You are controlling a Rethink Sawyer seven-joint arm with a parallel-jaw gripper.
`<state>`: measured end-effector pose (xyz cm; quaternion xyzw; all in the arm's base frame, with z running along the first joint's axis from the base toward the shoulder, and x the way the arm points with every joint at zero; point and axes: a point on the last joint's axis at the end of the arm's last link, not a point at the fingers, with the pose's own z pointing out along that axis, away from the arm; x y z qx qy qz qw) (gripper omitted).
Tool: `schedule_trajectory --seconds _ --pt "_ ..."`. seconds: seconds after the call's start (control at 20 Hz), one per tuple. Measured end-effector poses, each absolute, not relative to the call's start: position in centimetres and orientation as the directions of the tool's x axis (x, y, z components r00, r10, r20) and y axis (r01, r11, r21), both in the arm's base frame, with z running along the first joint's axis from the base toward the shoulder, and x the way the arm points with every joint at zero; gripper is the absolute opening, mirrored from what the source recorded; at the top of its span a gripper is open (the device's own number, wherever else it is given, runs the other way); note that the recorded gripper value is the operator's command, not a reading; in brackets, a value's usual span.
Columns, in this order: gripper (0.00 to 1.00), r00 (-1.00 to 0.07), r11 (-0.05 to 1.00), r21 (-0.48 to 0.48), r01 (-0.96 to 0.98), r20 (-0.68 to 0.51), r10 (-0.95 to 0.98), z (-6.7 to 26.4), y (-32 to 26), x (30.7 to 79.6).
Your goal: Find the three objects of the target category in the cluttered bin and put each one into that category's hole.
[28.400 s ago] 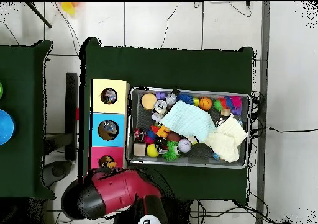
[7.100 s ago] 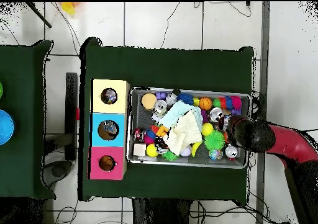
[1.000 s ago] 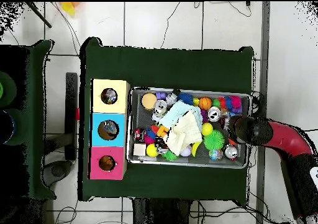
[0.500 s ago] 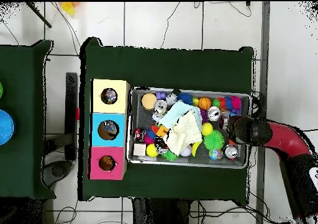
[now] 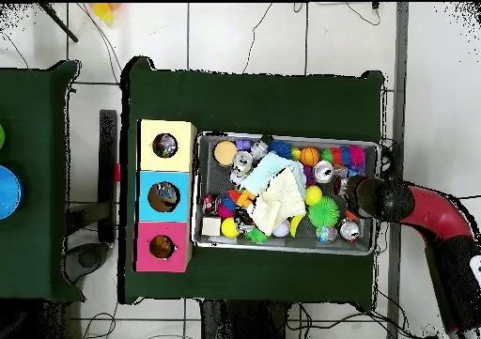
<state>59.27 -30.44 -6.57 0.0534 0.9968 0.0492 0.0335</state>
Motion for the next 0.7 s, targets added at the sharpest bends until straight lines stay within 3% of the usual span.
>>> schedule_trajectory --seconds 0.35,0.7 --pt "0.0 -0.991 0.992 0.094 0.081 -0.097 0.09 -5.3 -29.9 59.0" --pt "0.0 -0.993 0.996 0.074 0.05 -0.103 0.058 1.5 -28.2 58.8"
